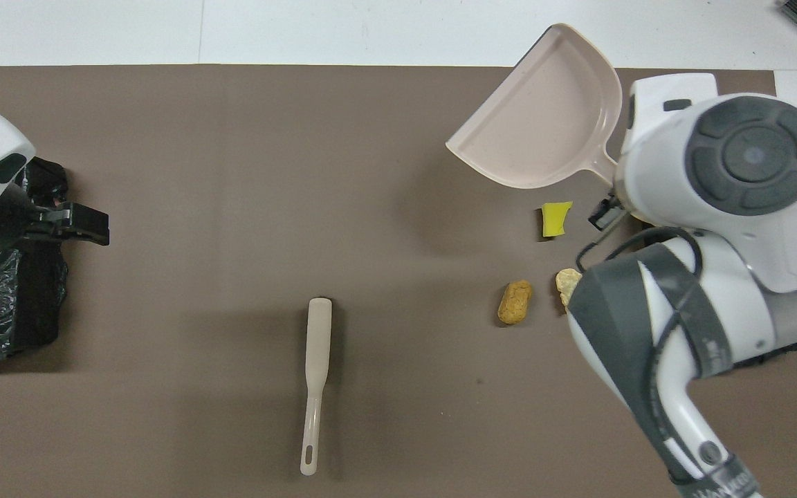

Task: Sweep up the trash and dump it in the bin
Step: 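Bring the empty dustpan back to the table center with the right gripper, then lower the dustpan onto the table and release it with the right gripper, then grasp the brush handle with the right gripper, then move the brush toward the bread while the left gripper grasps the dustpan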

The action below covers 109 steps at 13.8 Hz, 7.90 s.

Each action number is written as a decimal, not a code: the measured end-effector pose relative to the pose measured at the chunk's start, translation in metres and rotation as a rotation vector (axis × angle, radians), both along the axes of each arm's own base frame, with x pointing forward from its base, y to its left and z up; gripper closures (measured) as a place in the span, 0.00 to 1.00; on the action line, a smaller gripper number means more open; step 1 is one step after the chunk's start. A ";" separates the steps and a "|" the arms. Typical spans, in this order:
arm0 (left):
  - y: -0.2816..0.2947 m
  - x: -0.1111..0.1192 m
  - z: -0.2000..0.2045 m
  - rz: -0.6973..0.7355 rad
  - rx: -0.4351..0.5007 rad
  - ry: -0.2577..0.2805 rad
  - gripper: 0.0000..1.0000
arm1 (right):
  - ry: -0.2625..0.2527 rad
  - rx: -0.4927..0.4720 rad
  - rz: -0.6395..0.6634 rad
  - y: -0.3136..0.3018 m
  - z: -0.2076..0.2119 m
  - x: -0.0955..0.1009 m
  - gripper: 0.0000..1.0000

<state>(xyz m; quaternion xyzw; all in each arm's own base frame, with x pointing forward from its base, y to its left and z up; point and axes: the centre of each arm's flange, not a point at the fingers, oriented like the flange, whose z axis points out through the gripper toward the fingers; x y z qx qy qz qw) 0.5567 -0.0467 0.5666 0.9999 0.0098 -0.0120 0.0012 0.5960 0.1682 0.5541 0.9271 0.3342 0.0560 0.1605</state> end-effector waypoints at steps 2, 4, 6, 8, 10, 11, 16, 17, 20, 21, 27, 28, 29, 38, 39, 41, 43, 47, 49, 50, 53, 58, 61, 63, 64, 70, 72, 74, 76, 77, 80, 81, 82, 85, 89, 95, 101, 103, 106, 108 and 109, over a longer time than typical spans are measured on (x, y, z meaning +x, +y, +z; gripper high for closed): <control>0.000 0.001 0.002 -0.003 -0.001 -0.004 0.00 | -0.031 0.096 -0.169 0.052 -0.015 0.018 0.69; 0.000 0.002 0.004 -0.003 -0.001 -0.009 0.00 | -0.042 0.184 -0.300 0.103 -0.034 0.031 0.69; 0.000 0.000 0.023 -0.003 -0.002 -0.020 0.00 | -0.043 0.234 -0.400 0.145 -0.058 0.040 0.69; 0.003 -0.009 0.053 0.002 0.000 -0.001 0.00 | -0.032 0.251 -0.464 0.189 -0.090 0.039 0.69; 0.006 -0.020 0.074 0.006 0.003 0.003 0.00 | -0.021 0.260 -0.504 0.235 -0.120 0.029 0.69; 0.007 -0.027 0.081 0.008 0.004 0.003 0.00 | -0.016 0.262 -0.514 0.257 -0.134 0.022 0.69; 0.009 -0.034 0.086 0.010 0.005 0.005 0.00 | 0.022 0.310 -0.538 0.305 -0.179 0.008 0.69; 0.009 -0.034 0.086 0.010 0.006 0.006 0.00 | 0.026 0.310 -0.539 0.310 -0.183 0.005 0.69; 0.009 -0.034 0.085 0.010 0.006 0.007 0.00 | 0.028 0.312 -0.537 0.315 -0.183 0.001 0.69; 0.009 -0.034 0.085 0.010 0.006 0.008 0.00 | 0.030 0.313 -0.540 0.314 -0.183 0.002 0.69; 0.009 -0.034 0.084 0.010 0.006 0.009 0.00 | 0.085 0.347 -0.577 0.314 -0.185 0.001 0.65; 0.009 -0.034 0.084 0.010 0.006 0.009 0.00 | 0.085 0.347 -0.578 0.314 -0.185 0.001 0.60; 0.009 -0.034 0.084 0.010 0.006 0.010 0.00 | 0.084 0.347 -0.584 0.314 -0.185 0.002 0.60; 0.009 -0.033 0.083 0.009 0.005 0.002 0.00 | 0.064 0.464 -0.792 0.282 -0.100 0.005 0.17; 0.007 -0.031 0.083 0.006 0.004 -0.010 0.00 | 0.076 0.454 -0.806 0.285 -0.092 -0.012 0.14; 0.004 -0.025 0.079 0.000 0.002 -0.020 0.00 | 0.109 0.413 -0.815 0.292 -0.092 -0.053 0.07; 0.000 -0.019 0.074 -0.006 0.000 -0.032 0.00 | 0.138 0.394 -0.824 0.303 -0.104 -0.100 0.03; -0.003 -0.016 0.071 -0.011 0.000 -0.032 0.00 | 0.189 0.404 -0.805 0.333 -0.138 -0.190 0.00; -0.006 -0.016 0.071 -0.016 0.000 -0.032 0.00 | 0.196 0.377 -0.806 0.339 -0.158 -0.213 0.00; -0.006 -0.016 0.071 -0.017 0.000 -0.032 0.00 | 0.198 0.372 -0.802 0.341 -0.167 -0.220 0.00; -0.007 -0.016 0.071 -0.018 0.000 -0.032 0.00 | 0.198 0.370 -0.791 0.342 -0.183 -0.234 0.00; -0.007 -0.017 0.070 -0.018 0.000 -0.030 0.00 | 0.224 0.362 -0.795 0.339 -0.197 -0.254 0.04; -0.007 -0.017 0.069 -0.018 0.000 -0.028 0.00 | 0.239 0.341 -0.781 0.337 -0.202 -0.278 0.06; -0.008 -0.017 0.068 -0.020 0.000 -0.026 0.00 | 0.236 0.358 -0.762 0.340 -0.210 -0.291 0.07; -0.008 -0.017 0.068 -0.020 0.000 -0.025 0.00 | 0.235 0.363 -0.756 0.341 -0.214 -0.295 0.07; -0.008 -0.017 0.067 -0.020 0.000 -0.023 0.00 | 0.235 0.364 -0.755 0.341 -0.216 -0.296 0.11; -0.008 -0.017 0.067 -0.020 0.000 -0.022 0.00 | 0.234 0.366 -0.755 0.341 -0.216 -0.296 0.30; -0.008 -0.017 0.067 -0.021 0.000 -0.022 0.00 | 0.233 0.369 -0.756 0.341 -0.215 -0.296 0.56; -0.008 -0.017 0.067 -0.021 0.000 -0.022 0.00 | 0.226 0.394 -0.760 0.341 -0.214 -0.291 0.74; -0.008 -0.017 0.067 -0.021 0.000 -0.022 0.00 | 0.220 0.415 -0.763 0.342 -0.213 -0.288 0.74; -0.014 -0.017 0.067 -0.028 -0.012 -0.030 0.00 | 0.210 0.441 -0.773 0.340 -0.213 -0.279 0.74; -0.020 -0.016 0.068 -0.028 -0.023 -0.041 0.00 | 0.207 0.446 -0.779 0.338 -0.210 -0.276 0.74; -0.029 -0.014 0.068 -0.019 -0.033 -0.056 0.00 | 0.203 0.447 -0.793 0.333 -0.206 -0.270 0.74; -0.074 -0.005 0.055 0.013 -0.055 -0.090 0.00 | 0.211 0.356 -0.862 0.304 -0.186 -0.260 0.74; -0.131 0.010 0.023 0.052 -0.093 -0.113 0.00 | 0.204 0.240 -0.939 0.231 -0.163 -0.271 0.74; -0.197 0.028 -0.031 0.111 -0.140 -0.132 0.00 | 0.152 0.199 -1.125 0.104 -0.154 -0.281 0.74; -0.272 0.040 -0.145 0.077 -0.143 -0.079 0.00 | 0.202 0.062 -1.371 0.009 -0.159 -0.257 0.74; -0.286 0.033 -0.156 0.056 -0.137 -0.062 0.00 | 0.194 0.077 -1.397 -0.004 -0.160 -0.249 0.74; -0.305 0.015 -0.175 0.023 -0.123 -0.035 0.00 | 0.180 0.132 -1.388 -0.026 -0.165 -0.231 0.74; -0.317 0.002 -0.196 0.011 -0.111 -0.013 0.00 | 0.151 0.168 -1.371 -0.027 -0.181 -0.218 0.74; -0.321 -0.001 -0.204 0.007 -0.104 -0.002 0.00 | 0.135 0.194 -1.364 -0.024 -0.193 -0.210 0.74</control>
